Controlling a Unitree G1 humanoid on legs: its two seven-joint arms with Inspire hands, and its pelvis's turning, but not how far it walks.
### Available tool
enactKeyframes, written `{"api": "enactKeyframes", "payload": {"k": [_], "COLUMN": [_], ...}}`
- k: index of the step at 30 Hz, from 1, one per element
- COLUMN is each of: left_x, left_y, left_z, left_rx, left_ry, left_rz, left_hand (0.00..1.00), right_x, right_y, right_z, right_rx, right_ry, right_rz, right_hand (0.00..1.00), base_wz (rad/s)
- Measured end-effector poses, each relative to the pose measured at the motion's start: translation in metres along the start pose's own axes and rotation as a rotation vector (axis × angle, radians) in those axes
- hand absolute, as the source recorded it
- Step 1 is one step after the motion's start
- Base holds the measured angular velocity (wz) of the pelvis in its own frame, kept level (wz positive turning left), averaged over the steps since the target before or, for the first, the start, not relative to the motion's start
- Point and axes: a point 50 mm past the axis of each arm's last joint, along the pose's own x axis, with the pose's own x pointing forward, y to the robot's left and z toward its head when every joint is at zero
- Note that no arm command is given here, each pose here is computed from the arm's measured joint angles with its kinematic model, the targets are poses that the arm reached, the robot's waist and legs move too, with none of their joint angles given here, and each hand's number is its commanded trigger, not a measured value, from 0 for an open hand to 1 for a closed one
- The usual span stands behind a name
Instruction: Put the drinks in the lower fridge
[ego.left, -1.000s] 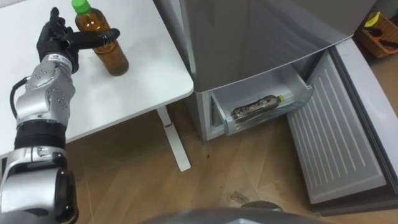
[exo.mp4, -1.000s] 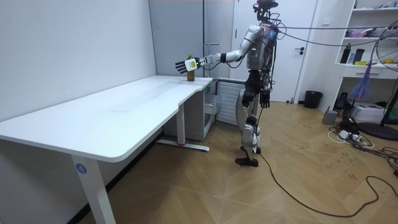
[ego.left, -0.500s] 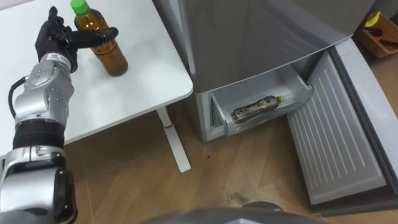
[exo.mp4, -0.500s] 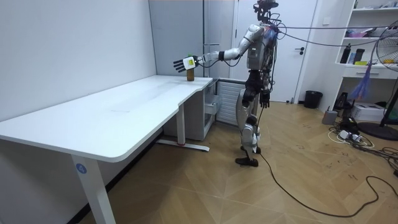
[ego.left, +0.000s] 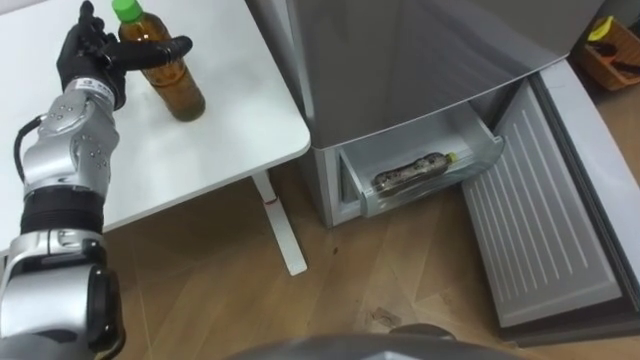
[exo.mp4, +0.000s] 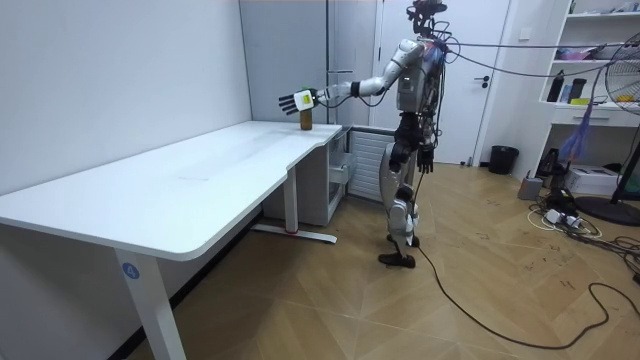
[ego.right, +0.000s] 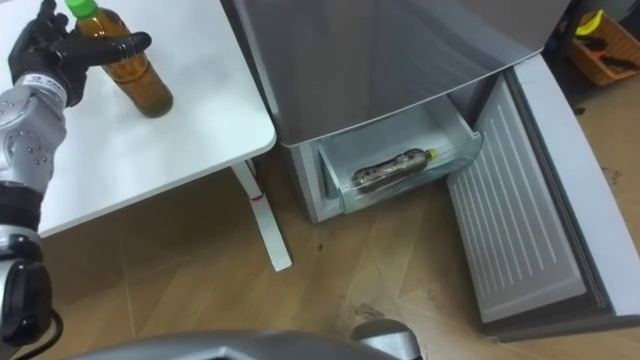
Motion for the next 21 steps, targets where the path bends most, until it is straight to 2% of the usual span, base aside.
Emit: {"api": "enactKeyframes", "payload": {"k": [10,21], "left_x": [0.001,0.001], "left_y": [-0.004,-0.012], "left_z": [0.004,-0.007], "left_rx": [0.000,0.025], "left_ry": [-0.010,0.056], "left_rz": [-0.038,-0.116], "left_hand": [1.00,1.00], "right_x": [0.000,0.000], "right_y": [0.000,0.000], "right_z": [0.001,0.001], "right_rx": [-0.011,-0.011], "right_ry": [0.000,-0.003], "right_rz": [0.000,-0.001], "right_hand": [0.00,0.00], "base_wz": [-0.02,0.00]}}
